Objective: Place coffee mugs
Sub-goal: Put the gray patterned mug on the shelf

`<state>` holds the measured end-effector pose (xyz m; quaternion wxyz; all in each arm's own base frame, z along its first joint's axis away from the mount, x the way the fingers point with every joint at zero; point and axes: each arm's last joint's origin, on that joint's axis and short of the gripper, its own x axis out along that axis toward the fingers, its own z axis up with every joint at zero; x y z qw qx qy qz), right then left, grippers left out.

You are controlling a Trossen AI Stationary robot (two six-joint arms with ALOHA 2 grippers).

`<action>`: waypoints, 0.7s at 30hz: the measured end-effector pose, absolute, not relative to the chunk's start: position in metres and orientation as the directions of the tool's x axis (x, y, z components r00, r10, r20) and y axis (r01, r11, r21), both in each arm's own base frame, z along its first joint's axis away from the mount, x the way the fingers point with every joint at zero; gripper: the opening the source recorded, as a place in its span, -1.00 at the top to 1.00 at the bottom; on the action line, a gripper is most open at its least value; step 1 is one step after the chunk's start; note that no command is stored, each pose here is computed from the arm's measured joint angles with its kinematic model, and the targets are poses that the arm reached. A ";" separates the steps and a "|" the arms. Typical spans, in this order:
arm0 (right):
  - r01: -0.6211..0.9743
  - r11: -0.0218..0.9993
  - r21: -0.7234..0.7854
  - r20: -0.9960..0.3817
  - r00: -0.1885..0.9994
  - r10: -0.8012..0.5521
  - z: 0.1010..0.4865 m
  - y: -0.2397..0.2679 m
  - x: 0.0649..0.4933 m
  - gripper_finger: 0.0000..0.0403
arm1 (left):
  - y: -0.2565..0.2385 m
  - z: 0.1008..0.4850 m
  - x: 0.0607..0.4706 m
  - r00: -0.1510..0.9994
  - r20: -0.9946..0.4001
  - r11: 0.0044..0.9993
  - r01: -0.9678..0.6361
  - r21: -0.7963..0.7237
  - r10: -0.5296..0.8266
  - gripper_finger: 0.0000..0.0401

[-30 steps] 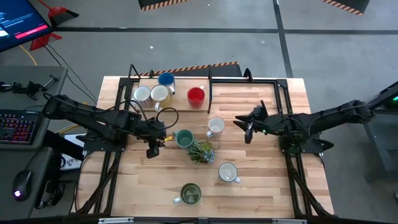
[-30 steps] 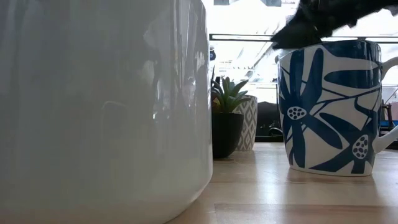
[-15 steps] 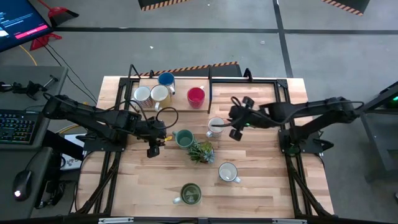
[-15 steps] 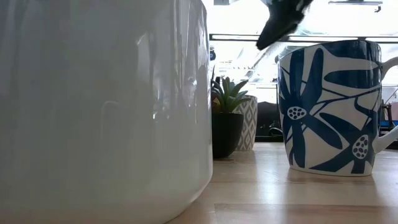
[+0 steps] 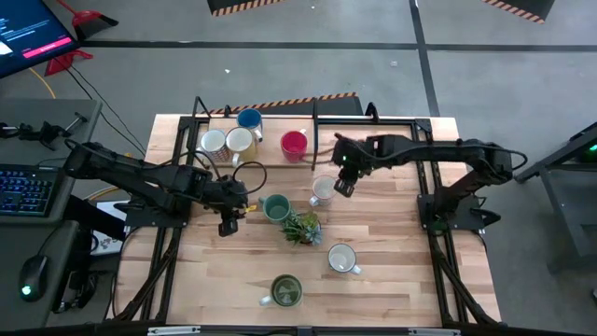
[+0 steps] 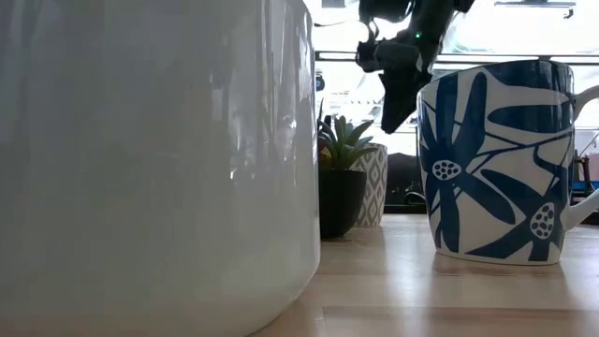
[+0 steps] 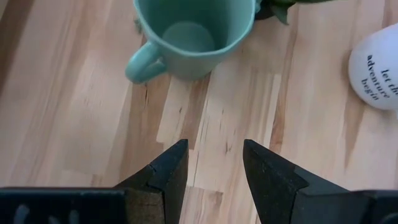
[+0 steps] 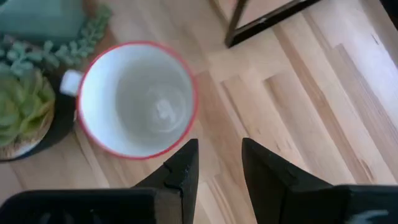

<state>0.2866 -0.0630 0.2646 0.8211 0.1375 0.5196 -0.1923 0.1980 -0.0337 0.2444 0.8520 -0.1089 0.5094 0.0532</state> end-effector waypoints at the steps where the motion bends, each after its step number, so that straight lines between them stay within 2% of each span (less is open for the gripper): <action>1: 0.466 0.884 0.041 -0.907 0.389 -0.163 0.265 -0.067 0.286 0.48 | -0.034 0.244 0.198 0.471 -0.882 0.970 -0.204 -0.130 -0.019 0.28; 6: 0.472 0.877 0.095 -0.905 0.409 -0.122 0.265 -0.081 0.283 0.35 | -0.033 0.244 0.197 0.462 -0.887 0.970 -0.208 -0.128 -0.018 0.28; 15: 0.497 0.862 0.098 -0.894 0.424 -0.143 0.266 -0.091 0.282 -0.12 | -0.033 0.244 0.197 0.462 -0.886 0.968 -0.212 -0.130 -0.018 0.28; 21: 0.517 0.844 0.142 -0.882 0.452 -0.129 0.268 -0.087 0.286 -0.19 | -0.033 0.244 0.197 0.462 -0.886 0.969 -0.212 -0.130 -0.018 0.28</action>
